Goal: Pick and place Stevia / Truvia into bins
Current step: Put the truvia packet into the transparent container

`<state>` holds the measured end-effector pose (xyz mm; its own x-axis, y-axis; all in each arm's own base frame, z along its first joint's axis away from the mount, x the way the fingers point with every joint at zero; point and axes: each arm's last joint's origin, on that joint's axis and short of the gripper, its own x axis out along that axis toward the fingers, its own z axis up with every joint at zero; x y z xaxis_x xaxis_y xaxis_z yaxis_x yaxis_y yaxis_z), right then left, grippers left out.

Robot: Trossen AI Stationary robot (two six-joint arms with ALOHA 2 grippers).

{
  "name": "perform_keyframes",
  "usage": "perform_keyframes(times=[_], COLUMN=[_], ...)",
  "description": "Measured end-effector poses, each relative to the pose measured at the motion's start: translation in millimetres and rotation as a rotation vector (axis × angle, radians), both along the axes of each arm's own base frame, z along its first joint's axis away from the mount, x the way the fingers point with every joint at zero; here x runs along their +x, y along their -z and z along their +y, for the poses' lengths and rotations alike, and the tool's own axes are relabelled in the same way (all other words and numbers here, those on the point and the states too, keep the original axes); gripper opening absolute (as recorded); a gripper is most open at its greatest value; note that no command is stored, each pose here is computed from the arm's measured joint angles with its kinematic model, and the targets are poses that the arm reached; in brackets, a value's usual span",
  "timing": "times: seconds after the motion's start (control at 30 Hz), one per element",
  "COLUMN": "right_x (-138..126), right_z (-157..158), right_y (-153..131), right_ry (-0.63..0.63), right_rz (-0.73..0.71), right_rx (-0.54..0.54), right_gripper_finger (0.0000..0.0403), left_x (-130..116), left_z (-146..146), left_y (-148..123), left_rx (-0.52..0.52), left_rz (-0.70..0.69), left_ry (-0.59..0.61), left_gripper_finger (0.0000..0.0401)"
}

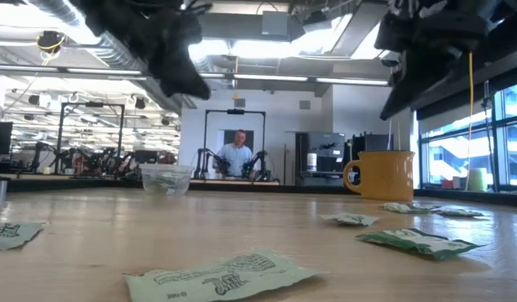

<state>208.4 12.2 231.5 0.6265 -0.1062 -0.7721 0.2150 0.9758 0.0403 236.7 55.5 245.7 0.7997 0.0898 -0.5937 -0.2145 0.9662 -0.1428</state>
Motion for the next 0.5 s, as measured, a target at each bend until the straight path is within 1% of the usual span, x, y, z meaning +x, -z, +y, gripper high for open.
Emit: perform_keyframes(times=[0.1, 0.23, 0.37, 0.5], right_x=[3.3, 4.5, 7.2, 12.5], right_z=[3.6, 5.1, 3.3, -0.8], right_y=[10.0, 27.0, 43.3, 56.5], right_ry=[-0.007, 0.044, 0.165, 0.315], right_rz=[0.068, 0.204, 0.310, 0.357], right_rx=[0.001, 0.024, 0.072, 0.130], right_gripper_finger=[0.0172, 0.0172, 0.0172, 0.0172], left_x=[7.0, 9.1, 8.2, 8.1], left_z=[-15.3, -33.9, -47.4, -53.4], left_y=[6.4, 12.5, 15.2, 15.5], left_rx=[-0.005, 0.015, 0.024, 0.021], left_rz=[-0.168, -0.328, -0.402, -0.414], left_ry=[0.092, 0.172, 0.221, 0.245], left_gripper_finger=[0.0075, 0.0075, 0.0075, 0.0074])
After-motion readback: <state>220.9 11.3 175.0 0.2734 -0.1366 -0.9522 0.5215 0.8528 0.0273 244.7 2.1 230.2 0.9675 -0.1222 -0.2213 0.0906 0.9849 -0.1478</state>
